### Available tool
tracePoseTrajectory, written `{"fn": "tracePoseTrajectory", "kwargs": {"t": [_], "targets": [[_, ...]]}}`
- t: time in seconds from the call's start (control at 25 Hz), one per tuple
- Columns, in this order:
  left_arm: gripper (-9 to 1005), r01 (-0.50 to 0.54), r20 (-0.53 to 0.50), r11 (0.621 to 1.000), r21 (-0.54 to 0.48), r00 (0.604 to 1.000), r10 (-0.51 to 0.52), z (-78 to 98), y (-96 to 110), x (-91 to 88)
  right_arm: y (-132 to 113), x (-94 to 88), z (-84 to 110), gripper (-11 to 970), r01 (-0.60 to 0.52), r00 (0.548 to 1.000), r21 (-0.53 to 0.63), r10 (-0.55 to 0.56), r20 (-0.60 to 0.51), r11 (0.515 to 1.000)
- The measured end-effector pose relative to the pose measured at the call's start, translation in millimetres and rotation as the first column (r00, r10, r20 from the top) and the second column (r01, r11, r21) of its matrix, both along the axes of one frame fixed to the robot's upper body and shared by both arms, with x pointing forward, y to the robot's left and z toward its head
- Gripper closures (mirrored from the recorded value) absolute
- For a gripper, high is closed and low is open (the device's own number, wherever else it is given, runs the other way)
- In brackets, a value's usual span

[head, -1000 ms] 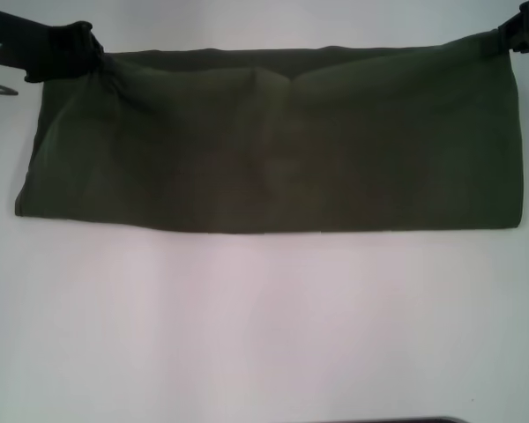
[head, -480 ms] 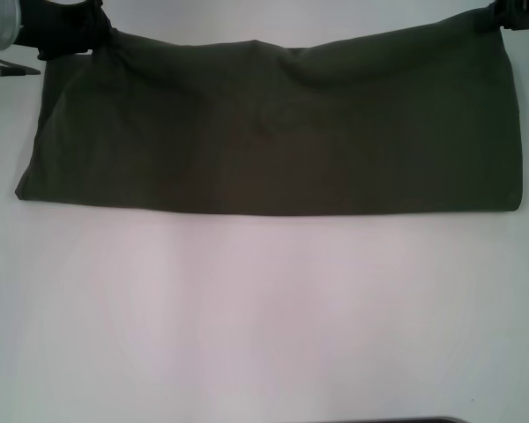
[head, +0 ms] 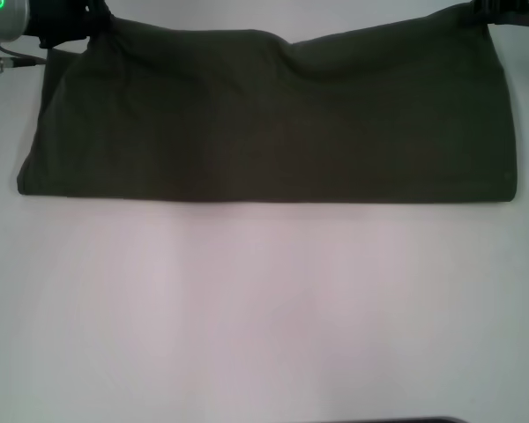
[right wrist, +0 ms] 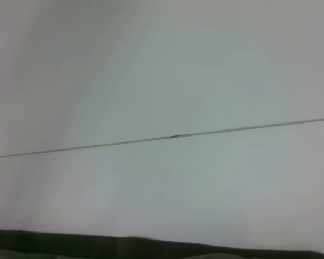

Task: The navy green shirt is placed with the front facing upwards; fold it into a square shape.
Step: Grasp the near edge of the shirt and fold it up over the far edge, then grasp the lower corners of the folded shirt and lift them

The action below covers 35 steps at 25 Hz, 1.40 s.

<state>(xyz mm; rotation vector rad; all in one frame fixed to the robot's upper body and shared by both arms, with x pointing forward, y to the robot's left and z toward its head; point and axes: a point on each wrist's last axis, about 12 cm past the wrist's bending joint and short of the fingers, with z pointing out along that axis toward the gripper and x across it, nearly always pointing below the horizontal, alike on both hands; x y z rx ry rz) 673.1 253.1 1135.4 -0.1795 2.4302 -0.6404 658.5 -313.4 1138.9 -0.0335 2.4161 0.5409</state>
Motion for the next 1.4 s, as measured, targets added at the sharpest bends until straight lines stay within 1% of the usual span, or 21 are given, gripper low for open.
{"fn": "tracePoseTrajectory", "kwargs": {"t": [0.24,0.56,0.72,0.88,1.0,1.12,1.28,1.36,1.4], "targets": [[961,-0.042,0.023,0.999,-0.001,0.999,0.042,-8.0,-2,0.1,5,-1.7,-12.2,916,0.007,1.0,-0.006,-0.007,-0.006,1.0],[960,-0.046,0.016,0.999,-0.005,0.999,0.046,-11.1,-2,-1.6,7,0.0,-13.0,916,0.015,1.0,-0.01,-0.015,0.008,1.0],[960,-0.056,0.016,0.998,-0.028,0.998,0.057,-11.6,-2,-2.2,8,1.2,-12.5,915,0.016,1.0,-0.012,-0.015,0.013,1.0],[960,-0.07,0.012,0.996,-0.048,0.997,0.07,-12.2,0,-3.2,4,3.4,-10.2,915,0.023,1.0,-0.017,-0.023,0.01,1.0],[881,-0.097,0.001,0.994,-0.057,0.995,0.097,-14.3,5,-4.7,3,6.8,-6.2,896,0.021,1.0,-0.023,-0.021,0.017,1.0],[803,-0.124,-0.012,0.99,-0.068,0.992,0.124,-16.7,10,-6.7,8,9.8,-3.0,868,-0.002,1.0,-0.04,0.003,0.022,0.999],[640,-0.142,-0.023,0.987,-0.073,0.99,0.14,-19.5,16,-9.9,14,11.8,-1.4,737,-0.027,0.999,-0.067,0.028,0.014,0.997],[560,-0.146,-0.021,0.987,-0.071,0.989,0.145,-19.2,19,-10.8,15,11.1,-1.4,671,-0.033,0.999,-0.062,0.034,0.007,0.998],[521,-0.149,-0.016,0.986,-0.069,0.989,0.148,-17.5,22,-11.1,15,10.3,-1.7,591,-0.037,0.999,-0.056,0.037,0.001,0.998]]}}
